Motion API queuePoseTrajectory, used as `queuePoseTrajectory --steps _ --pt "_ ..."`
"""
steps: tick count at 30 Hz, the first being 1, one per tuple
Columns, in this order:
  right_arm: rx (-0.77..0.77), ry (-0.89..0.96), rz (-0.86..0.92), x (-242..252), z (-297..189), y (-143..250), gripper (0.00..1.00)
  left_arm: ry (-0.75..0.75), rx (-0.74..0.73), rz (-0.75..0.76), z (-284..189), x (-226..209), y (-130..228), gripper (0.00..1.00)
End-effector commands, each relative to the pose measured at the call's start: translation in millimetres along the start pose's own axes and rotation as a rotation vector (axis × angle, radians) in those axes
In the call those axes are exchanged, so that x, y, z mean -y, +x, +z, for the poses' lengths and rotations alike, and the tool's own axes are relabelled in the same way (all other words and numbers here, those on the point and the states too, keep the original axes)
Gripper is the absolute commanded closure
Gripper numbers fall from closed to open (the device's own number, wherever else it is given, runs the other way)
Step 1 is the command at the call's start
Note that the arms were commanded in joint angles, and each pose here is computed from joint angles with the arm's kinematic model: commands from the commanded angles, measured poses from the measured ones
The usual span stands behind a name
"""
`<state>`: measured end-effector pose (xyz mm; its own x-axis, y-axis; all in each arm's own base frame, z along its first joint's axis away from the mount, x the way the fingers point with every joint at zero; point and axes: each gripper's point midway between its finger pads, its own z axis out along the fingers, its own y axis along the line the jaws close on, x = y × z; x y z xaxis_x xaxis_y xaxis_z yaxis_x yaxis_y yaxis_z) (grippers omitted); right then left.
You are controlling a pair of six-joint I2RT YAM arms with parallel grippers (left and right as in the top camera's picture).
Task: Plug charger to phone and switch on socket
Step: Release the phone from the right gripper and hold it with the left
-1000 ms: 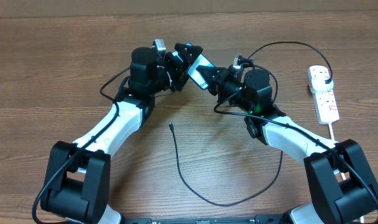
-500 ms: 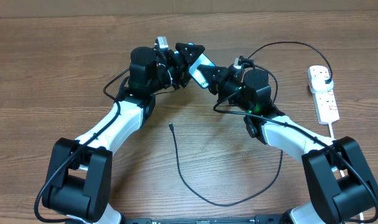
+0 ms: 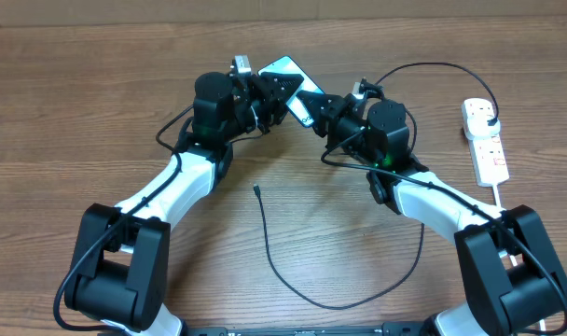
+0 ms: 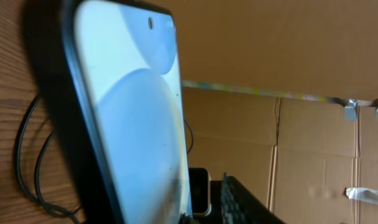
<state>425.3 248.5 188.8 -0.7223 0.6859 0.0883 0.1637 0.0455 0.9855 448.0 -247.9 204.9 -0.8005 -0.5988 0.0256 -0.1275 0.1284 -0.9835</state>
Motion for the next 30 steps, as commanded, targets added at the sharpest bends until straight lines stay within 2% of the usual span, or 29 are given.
queuePoseTrajectory --steps 1,5,10,13,14,16,19,25,30 --pt "-0.101 0.015 0.027 2 2 21 0.96 0.054 -0.04 0.039 0 21 8 0.66" --pt "-0.126 0.023 0.031 4 1 25 0.96 0.054 -0.04 0.039 0 21 8 0.7" --pt "-0.157 0.036 0.035 7 0 31 0.96 0.054 -0.045 0.039 0 21 9 0.93" --pt "-0.18 0.036 0.033 7 0 35 0.96 0.051 -0.047 0.037 0 20 9 0.96" --pt "-0.186 0.036 0.028 7 0 36 0.88 0.051 -0.048 0.037 0 20 10 0.96" --pt "-0.212 0.027 -0.021 6 -1 40 0.46 0.05 -0.045 0.037 0 20 9 0.96" --pt "-0.26 0.005 -0.126 4 -7 40 0.27 0.039 -0.038 0.033 -4 16 2 0.96" --pt "-0.314 -0.055 -0.341 -6 -23 31 0.24 -0.022 -0.069 0.04 -29 -6 -23 0.96" --pt "-0.351 -0.072 -0.507 -8 -31 38 0.25 -0.067 -0.103 0.024 -61 -28 -46 0.96"
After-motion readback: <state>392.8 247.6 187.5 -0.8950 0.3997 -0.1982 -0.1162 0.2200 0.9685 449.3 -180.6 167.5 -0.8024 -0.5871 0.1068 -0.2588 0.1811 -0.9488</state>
